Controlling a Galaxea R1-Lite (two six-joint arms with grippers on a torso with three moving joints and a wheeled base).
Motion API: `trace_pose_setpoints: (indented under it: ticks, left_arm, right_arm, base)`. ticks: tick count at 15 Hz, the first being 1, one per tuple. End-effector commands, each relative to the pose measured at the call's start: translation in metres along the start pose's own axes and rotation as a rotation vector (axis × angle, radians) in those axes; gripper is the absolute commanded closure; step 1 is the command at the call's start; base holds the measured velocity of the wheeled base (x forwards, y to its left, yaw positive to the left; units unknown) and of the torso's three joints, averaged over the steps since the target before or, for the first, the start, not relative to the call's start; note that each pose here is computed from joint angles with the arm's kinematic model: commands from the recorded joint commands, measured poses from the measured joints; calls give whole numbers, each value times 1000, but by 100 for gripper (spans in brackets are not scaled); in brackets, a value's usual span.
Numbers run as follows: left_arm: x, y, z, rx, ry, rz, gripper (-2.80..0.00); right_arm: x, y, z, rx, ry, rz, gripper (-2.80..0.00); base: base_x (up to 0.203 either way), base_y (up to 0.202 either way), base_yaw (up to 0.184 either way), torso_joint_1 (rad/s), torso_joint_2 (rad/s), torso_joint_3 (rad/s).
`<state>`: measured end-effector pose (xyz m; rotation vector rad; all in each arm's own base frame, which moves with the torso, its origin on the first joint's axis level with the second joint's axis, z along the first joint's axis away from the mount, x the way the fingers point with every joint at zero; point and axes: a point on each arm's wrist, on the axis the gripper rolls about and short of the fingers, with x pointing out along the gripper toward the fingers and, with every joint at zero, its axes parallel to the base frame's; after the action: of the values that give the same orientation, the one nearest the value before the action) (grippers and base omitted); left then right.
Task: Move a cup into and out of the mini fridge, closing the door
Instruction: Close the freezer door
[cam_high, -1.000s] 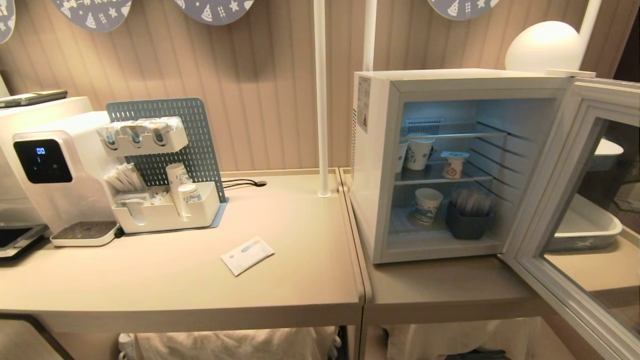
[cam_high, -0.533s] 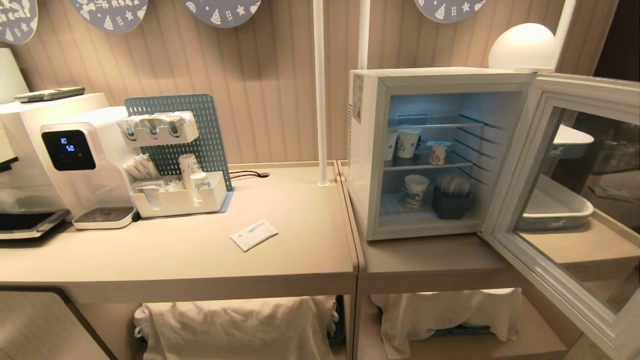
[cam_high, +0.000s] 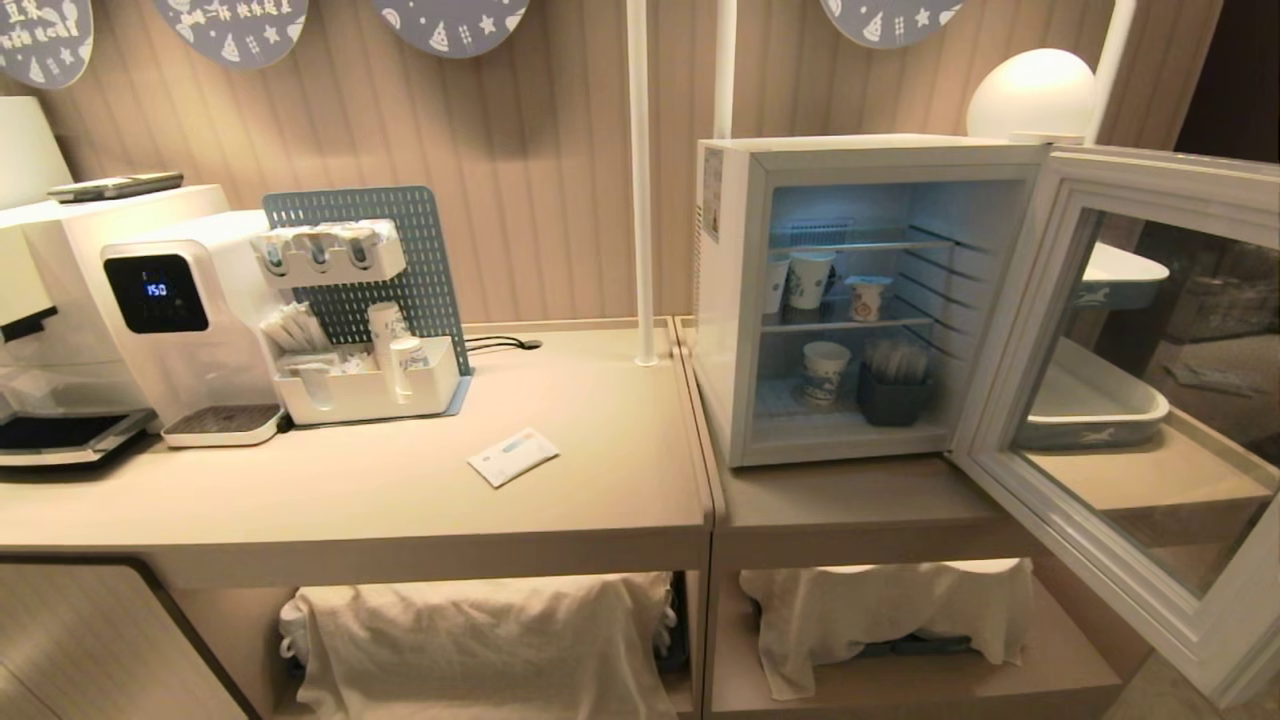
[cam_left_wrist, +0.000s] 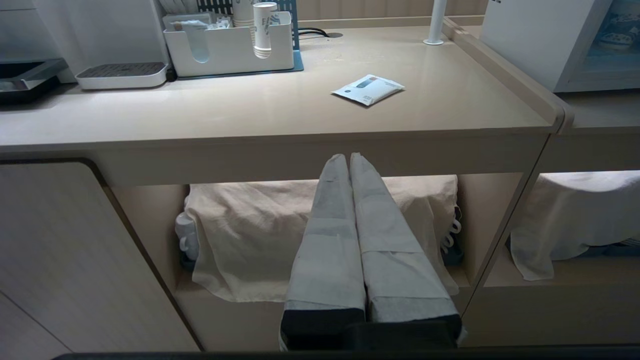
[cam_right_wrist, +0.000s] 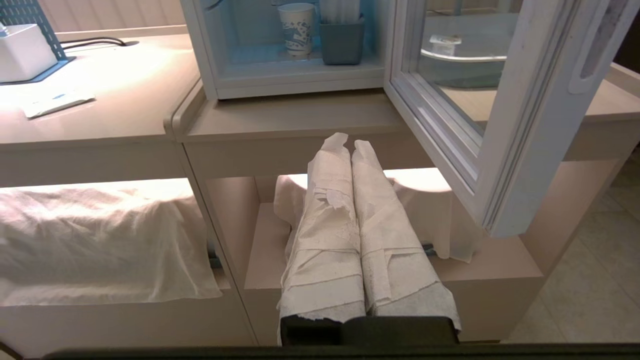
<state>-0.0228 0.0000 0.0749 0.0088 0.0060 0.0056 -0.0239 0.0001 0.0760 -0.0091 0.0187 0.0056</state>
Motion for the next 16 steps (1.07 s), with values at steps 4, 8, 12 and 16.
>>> trace_pose_setpoints:
  ticks: [4,8,12,16]
  left_arm:
    - [0,0,0,0,3,0,0]
    - [0,0,0,-1,3,0,0]
    - [0,0,0,-1,3,0,0]
    - [0,0,0,0,3,0,0]
  right_arm:
    - [0,0,0,0,2,1,0]
    - [0,0,0,-2,1,1,0]
    - [0,0,0,-2,3,1,0]
    - [0,0,0,-2,1,1,0]
  base:
    - [0,-49,8,1,1,0]
    - [0,-193,2,2,3,3]
    - [0,-194,1,1,2,2]
    - [0,-195,0,3,3,3]
